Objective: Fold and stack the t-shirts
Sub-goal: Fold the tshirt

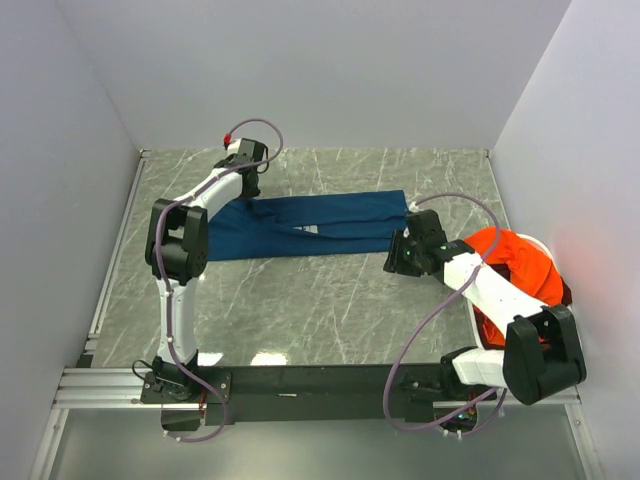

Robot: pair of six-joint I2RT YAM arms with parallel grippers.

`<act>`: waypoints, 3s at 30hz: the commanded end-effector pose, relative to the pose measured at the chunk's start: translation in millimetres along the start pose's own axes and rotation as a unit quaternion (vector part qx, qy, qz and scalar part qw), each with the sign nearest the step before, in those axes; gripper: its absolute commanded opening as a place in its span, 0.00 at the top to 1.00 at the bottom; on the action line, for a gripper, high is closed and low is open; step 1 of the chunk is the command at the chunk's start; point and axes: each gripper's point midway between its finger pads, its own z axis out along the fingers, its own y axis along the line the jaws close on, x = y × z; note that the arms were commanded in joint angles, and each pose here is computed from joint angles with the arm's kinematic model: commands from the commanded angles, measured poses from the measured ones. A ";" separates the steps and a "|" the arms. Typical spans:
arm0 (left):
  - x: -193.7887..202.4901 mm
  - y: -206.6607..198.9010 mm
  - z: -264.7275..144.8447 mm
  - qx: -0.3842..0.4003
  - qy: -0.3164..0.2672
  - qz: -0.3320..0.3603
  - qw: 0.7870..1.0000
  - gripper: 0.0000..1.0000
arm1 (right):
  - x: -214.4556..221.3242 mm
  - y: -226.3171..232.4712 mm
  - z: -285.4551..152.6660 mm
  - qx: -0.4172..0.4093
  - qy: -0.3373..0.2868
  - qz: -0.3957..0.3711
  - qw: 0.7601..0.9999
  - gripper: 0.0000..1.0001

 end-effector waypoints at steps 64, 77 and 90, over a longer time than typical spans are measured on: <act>99.4 204.6 -42.4 -0.106 0.107 -0.200 0.968 0.68 | -184.8 33.2 133.5 -0.013 -0.061 0.081 0.995 0.71; 55.1 166.0 -80.7 -0.004 0.072 -0.230 0.970 0.50 | -137.2 -2.8 76.9 0.033 -0.058 0.057 0.996 0.59; 118.0 155.3 -31.7 -0.013 0.173 -0.233 0.957 0.53 | -76.1 -31.0 103.1 0.089 0.051 0.065 0.993 0.59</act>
